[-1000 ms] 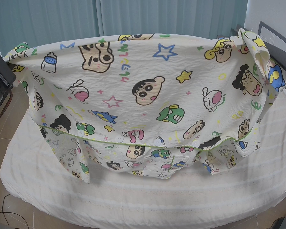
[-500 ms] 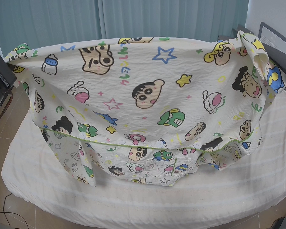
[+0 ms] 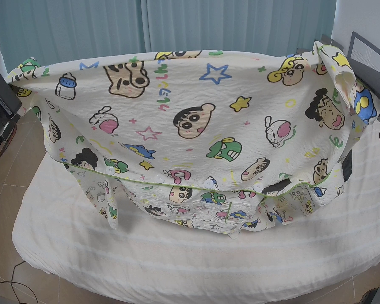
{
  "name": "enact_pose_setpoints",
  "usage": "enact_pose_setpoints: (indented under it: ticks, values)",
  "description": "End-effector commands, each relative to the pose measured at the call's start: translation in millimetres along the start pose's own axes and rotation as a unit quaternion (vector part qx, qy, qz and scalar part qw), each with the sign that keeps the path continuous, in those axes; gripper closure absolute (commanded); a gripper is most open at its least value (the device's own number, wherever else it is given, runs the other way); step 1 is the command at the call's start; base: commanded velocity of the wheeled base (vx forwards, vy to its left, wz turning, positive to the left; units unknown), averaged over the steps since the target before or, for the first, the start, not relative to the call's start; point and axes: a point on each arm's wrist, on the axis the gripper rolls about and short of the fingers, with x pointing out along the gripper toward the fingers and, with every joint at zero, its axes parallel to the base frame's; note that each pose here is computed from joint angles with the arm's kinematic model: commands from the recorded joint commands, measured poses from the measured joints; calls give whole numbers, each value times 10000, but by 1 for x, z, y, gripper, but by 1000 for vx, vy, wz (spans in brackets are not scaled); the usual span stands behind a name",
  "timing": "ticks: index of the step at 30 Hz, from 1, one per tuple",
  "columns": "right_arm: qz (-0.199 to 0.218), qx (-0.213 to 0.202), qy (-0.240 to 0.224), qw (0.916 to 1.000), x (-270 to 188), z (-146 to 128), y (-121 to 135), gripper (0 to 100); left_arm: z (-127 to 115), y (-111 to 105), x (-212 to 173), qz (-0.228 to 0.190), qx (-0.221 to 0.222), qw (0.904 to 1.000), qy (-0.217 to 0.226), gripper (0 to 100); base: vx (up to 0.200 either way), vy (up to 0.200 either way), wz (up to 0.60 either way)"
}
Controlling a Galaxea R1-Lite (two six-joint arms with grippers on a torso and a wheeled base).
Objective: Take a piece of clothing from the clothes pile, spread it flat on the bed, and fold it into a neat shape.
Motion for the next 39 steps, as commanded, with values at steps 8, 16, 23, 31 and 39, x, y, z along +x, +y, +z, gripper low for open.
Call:
enact_pose_setpoints:
  ticks: [8,16,23,31,39]
  values:
    - [1,-6,11,10000,0,0,0,100,3,3,-1,95,31,9999,-70,100,0,200,0]
    - [8,-14,14,10000,5,0,-1,100,-3,5,-4,113,399,9991,21,100,0,200,0]
    - [61,-15,45,10000,10,0,0,100,-5,6,-5,132,494,9987,48,100,0,200,0]
    - [103,-13,79,9999,12,-1,0,100,-5,6,-6,146,492,9987,39,100,0,200,0]
    - [116,-14,68,9999,10,-1,1,100,-6,7,-8,158,492,9986,66,100,0,125,0]
